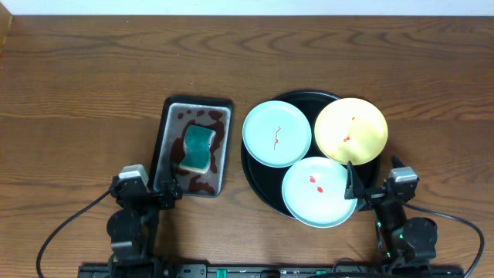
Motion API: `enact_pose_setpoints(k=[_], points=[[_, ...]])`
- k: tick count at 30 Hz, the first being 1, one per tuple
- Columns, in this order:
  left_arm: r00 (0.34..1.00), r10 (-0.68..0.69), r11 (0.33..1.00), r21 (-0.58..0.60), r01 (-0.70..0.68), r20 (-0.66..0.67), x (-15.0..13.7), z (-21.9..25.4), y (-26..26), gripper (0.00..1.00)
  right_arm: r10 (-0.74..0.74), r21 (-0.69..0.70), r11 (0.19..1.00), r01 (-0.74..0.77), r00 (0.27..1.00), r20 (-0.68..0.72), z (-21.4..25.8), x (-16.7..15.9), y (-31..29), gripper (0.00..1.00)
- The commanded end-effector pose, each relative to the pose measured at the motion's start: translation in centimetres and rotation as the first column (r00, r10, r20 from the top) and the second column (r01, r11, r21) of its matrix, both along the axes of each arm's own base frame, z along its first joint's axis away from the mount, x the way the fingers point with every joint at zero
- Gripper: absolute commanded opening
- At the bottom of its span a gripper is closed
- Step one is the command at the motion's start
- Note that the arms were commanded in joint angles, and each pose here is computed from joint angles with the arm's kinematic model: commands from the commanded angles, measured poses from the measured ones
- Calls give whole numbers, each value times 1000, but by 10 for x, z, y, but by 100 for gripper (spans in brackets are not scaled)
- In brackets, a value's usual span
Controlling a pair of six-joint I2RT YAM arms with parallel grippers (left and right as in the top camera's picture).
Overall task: Clean dirty plates on tray and stack at the side
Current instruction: 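Reach the left gripper into the tray and grasp the green sponge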
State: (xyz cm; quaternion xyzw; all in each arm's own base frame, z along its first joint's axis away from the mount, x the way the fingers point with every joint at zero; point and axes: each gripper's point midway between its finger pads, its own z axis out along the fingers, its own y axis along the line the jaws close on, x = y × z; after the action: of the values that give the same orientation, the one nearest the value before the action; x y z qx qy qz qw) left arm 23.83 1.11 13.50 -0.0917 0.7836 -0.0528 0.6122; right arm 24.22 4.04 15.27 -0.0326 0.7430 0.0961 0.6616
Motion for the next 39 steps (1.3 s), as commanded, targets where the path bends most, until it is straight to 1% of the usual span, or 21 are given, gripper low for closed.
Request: enact_pose_setpoints(k=[1,4,7,10,14,16,19,21,25,27,30,35,39], points=[[997,-16,1000,1,16,-76,-2,12,-2,88,11,36,999,-8,998,-68,8,-3,3,99],[986,-28,1000,-13,27,-162,-2,17,-4,88,12,28,1000,-8,990,-142,15,-3,3,99],[967,-95,995,-54,85,-236,0,32,-16,88,51,36,998,-43,964,-260,20,-5,10,99],[942,-122,992,-81,101,-311,0,40,-20,88,99,76,994,-76,922,-375,21,-5,20,99],[881,-127,990,-110,86,-456,-6,37,-21,88,131,94,991,-96,847,-515,22,-4,27,99],[844,-130,989,-123,77,-521,-9,34,-21,88,127,92,992,-89,797,-590,20,-4,27,99],[800,-135,988,-136,67,-585,-12,29,-21,88,131,91,991,-94,745,-654,22,0,29,99],[781,-143,987,-147,67,-607,-13,23,-22,88,130,89,992,-94,729,-672,23,5,30,99],[770,-185,979,-183,91,-611,-11,21,-30,88,130,89,992,-94,725,-676,24,12,31,99],[788,-188,978,-183,97,-587,-6,26,-30,88,130,89,992,-94,732,-669,25,14,31,99],[836,-201,971,-216,102,-511,11,41,-34,88,131,89,991,-96,739,-661,27,16,31,99],[878,-208,972,-194,134,-431,38,54,-33,86,130,89,991,-95,737,-663,26,16,31,99],[871,-238,970,-141,196,-429,60,46,-39,84,131,86,991,-99,744,-656,27,18,31,99]])
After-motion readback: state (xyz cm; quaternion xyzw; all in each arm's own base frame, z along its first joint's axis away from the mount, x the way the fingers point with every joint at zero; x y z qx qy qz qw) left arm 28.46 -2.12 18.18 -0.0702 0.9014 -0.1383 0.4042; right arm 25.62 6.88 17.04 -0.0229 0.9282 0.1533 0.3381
